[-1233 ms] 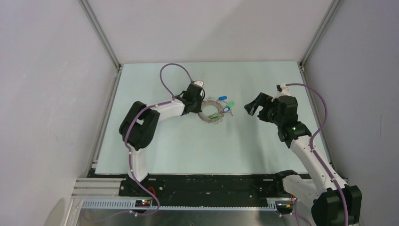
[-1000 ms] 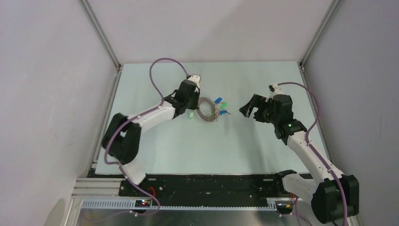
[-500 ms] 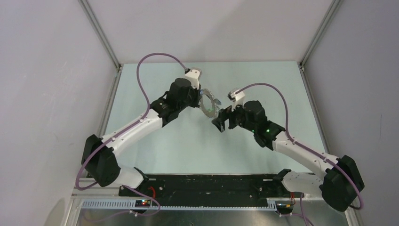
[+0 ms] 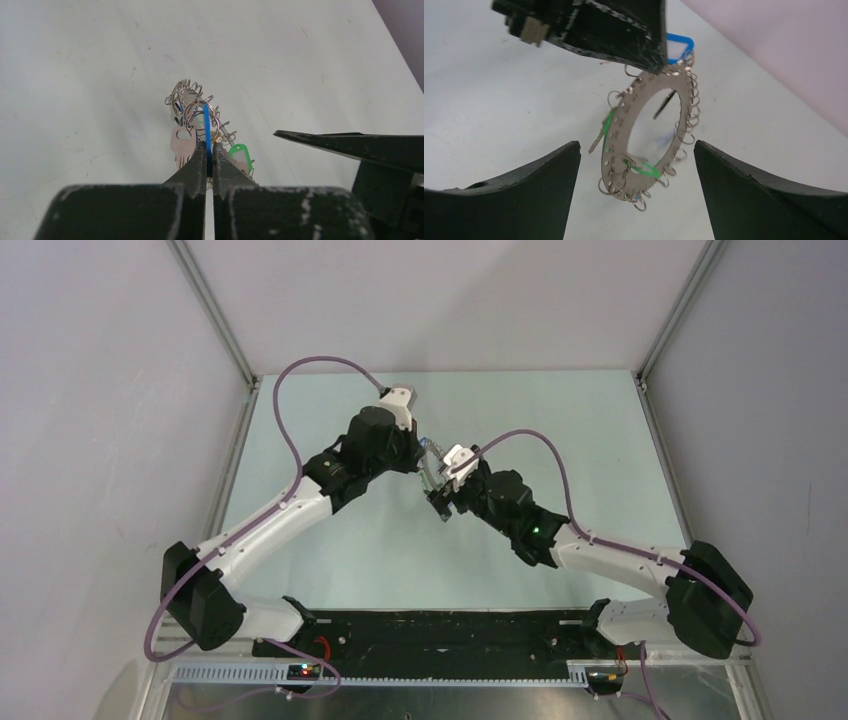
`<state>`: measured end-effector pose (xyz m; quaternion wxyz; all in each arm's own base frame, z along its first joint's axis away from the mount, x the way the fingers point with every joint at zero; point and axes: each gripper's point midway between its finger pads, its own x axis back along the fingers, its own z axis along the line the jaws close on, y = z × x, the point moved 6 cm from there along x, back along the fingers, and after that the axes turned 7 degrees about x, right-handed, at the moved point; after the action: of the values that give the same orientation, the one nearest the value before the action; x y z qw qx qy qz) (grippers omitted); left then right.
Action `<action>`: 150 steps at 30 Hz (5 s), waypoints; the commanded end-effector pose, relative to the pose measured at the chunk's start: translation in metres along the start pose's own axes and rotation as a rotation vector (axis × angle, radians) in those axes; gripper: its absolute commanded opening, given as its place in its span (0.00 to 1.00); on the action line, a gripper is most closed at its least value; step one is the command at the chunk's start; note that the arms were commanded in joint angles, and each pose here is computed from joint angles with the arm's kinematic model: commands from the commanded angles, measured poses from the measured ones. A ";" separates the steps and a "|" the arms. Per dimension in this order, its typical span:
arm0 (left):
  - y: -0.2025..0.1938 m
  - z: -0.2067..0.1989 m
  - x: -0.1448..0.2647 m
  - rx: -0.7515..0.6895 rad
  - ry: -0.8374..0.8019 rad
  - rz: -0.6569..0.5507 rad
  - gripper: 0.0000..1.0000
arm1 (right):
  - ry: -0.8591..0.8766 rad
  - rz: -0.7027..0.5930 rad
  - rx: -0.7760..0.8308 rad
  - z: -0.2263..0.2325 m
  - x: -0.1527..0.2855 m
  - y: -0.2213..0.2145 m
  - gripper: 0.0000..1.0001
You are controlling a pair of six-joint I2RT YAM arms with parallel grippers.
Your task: Remove the keys from the keyring
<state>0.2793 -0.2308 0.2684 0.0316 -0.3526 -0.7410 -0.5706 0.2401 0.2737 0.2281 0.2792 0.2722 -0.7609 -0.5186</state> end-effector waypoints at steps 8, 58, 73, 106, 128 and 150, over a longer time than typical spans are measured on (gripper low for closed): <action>0.049 -0.025 0.048 0.075 -0.116 -0.165 0.00 | -0.107 -0.066 0.150 0.004 -0.028 0.016 0.71; 0.004 -0.024 0.115 -0.110 -0.606 -0.691 0.87 | -0.278 -0.520 0.860 -0.090 0.050 0.170 0.00; 0.034 -0.028 0.112 -0.185 -0.498 -0.817 0.76 | -0.302 -0.577 1.007 -0.070 0.054 0.202 0.00; 0.033 -0.036 0.101 -0.196 -0.532 -0.773 0.18 | -0.257 -0.601 0.997 -0.056 0.056 0.205 0.00; 0.001 -0.019 0.094 -0.042 -0.333 -0.312 0.00 | -0.043 -0.250 0.469 -0.068 0.018 0.086 0.26; -0.019 -0.007 0.066 -0.438 -0.234 0.299 0.00 | 0.321 -0.374 0.101 -0.014 0.059 0.043 0.51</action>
<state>0.2105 -0.2106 0.2578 -0.0070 -0.5398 -0.5580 -0.6302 0.2094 0.2351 0.2725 0.2842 0.4759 -0.6919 -0.4625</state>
